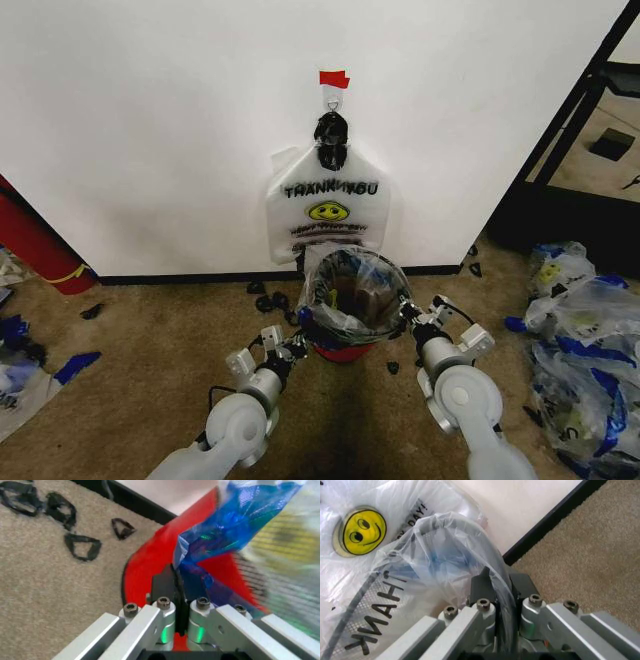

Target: Pick up the garbage bag from the wall and place it over the trash bin.

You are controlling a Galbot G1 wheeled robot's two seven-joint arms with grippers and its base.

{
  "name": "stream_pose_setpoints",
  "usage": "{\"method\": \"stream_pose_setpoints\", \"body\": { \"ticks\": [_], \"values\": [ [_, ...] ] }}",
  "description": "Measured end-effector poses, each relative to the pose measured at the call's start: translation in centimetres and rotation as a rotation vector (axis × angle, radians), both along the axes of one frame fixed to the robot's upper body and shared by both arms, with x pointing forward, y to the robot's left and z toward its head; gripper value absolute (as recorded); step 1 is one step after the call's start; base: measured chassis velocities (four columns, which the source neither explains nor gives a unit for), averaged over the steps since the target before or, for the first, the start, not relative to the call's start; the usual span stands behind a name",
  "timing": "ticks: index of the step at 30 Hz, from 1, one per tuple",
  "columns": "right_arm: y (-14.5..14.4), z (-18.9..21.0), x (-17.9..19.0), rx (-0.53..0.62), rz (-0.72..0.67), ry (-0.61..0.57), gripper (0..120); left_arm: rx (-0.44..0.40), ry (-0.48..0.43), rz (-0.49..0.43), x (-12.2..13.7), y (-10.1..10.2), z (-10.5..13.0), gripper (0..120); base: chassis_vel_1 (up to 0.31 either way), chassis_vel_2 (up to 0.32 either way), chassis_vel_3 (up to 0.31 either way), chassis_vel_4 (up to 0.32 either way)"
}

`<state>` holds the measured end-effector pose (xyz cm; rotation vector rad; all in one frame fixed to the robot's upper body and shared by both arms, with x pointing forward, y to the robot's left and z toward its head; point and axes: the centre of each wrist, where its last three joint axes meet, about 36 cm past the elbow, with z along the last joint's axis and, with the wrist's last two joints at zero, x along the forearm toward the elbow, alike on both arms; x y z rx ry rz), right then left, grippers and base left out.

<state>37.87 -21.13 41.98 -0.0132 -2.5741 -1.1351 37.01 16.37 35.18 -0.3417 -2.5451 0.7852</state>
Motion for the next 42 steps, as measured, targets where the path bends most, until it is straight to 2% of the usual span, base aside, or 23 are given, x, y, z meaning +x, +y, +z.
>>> {"method": "stream_pose_setpoints", "body": {
  "ticks": [9, 17, 22, 24, 26, 28, 33, 35, 40, 42],
  "values": [
    [0.0, 0.2, -0.1, 0.007, 0.014, 0.004, 0, 0.03, 0.005, 0.017, 0.5, 0.1, -1.7, 0, 0.0, 0.0, 0.0, 0.0],
    [0.0, 0.2, -0.3, 0.01, 0.027, 0.014, 0, 0.028, 0.0, 0.011, 0.3, -0.5, -1.8, 0, 0.0, 0.0, 0.0, 0.0],
    [0.0, 0.2, -0.3, 0.008, 0.027, 0.017, 0, 0.039, -0.008, -0.004, 0.0, 0.1, -1.0, 15, 0.0, 0.0, 0.0, 0.0],
    [0.0, 0.1, -0.2, 0.004, 0.024, 0.019, 0, 0.052, -0.013, -0.018, -0.5, 0.7, -0.4, 26, 0.0, 0.0, 0.0, 0.0],
    [-0.1, 0.1, -0.1, 0.001, 0.022, 0.019, 0, 0.066, -0.019, -0.031, -1.0, 1.1, 0.0, 32, 0.0, 0.0, 0.0, 0.0],
    [-0.1, 0.1, 0.0, 0.0, 0.021, 0.019, 0, 0.074, -0.024, -0.037, -1.2, 1.3, 0.2, 35, 0.0, 0.0, 0.0, 0.0],
    [-0.3, 0.1, 0.3, -0.008, 0.017, 0.018, 0, 0.109, -0.05, -0.067, -2.7, 2.6, 1.0, 59, 0.0, 0.0, 0.0, 0.0],
    [-0.4, 0.1, 0.3, -0.009, 0.017, 0.018, 0, 0.109, -0.051, -0.071, -2.9, 2.7, 1.1, 61, 0.0, 0.0, 0.0, 0.0],
    [-0.6, 0.0, 0.5, -0.012, 0.01, 0.018, 0, 0.124, -0.072, -0.093, -3.8, 3.3, 1.7, 84, 0.0, 0.0, 0.0, 0.0],
    [-0.6, 0.0, 0.6, -0.012, 0.01, 0.018, 0, 0.128, -0.076, -0.092, -3.8, 3.4, 1.8, 88, 0.0, 0.0, 0.0, 0.0]
  ]
}}
